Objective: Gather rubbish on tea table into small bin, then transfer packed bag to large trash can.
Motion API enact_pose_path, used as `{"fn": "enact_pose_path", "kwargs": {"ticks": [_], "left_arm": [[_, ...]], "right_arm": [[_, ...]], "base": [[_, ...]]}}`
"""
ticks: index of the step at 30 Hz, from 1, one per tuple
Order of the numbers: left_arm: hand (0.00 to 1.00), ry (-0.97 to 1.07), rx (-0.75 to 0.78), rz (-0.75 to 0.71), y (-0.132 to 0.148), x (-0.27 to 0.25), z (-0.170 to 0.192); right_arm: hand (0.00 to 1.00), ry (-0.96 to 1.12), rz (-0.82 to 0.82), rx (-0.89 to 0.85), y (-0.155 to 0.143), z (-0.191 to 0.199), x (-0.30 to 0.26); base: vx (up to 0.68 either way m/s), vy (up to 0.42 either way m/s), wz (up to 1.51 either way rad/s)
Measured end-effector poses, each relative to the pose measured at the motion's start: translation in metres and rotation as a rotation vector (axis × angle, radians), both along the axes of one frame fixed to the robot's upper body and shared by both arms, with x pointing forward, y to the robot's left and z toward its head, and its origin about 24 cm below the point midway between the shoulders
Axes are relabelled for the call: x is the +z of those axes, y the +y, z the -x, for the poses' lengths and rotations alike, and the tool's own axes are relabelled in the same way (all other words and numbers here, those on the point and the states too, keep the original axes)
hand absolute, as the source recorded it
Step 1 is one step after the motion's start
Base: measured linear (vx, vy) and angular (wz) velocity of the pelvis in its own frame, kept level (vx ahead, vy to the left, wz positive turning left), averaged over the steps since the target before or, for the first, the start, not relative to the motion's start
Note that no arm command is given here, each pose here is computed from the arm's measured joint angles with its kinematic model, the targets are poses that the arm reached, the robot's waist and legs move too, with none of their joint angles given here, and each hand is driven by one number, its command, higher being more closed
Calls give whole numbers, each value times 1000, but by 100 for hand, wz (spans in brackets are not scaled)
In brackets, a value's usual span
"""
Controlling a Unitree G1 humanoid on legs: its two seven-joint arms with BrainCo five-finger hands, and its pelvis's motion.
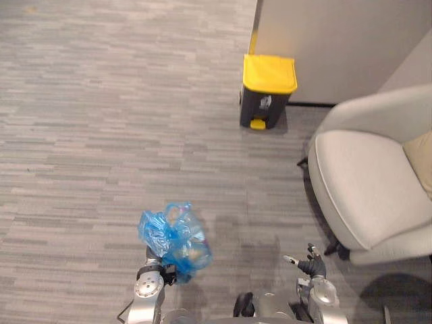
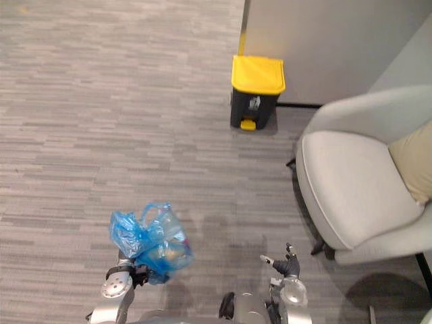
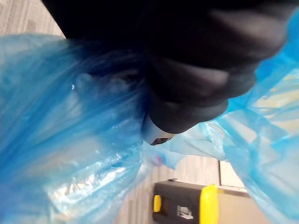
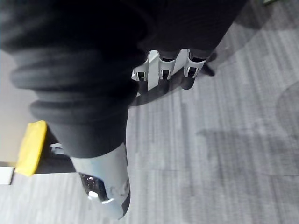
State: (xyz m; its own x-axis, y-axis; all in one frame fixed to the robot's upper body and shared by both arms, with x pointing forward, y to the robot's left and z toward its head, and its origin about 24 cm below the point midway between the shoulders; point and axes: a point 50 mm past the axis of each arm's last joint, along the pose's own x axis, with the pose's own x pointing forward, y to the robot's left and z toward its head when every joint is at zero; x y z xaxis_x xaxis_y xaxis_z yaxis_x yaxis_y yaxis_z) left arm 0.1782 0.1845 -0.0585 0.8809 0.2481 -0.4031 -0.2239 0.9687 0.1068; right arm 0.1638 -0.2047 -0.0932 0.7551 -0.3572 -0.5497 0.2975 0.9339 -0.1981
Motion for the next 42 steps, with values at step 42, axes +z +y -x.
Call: {"fn": "enact_pose_path", "kwargs": {"ticks": [42], "left_arm": [[100,-31,6,1,5,7,-7]], "right_arm": [[0,-70,-1,-17,-3,-19,13]], "base": [[435,76,-7]]}}
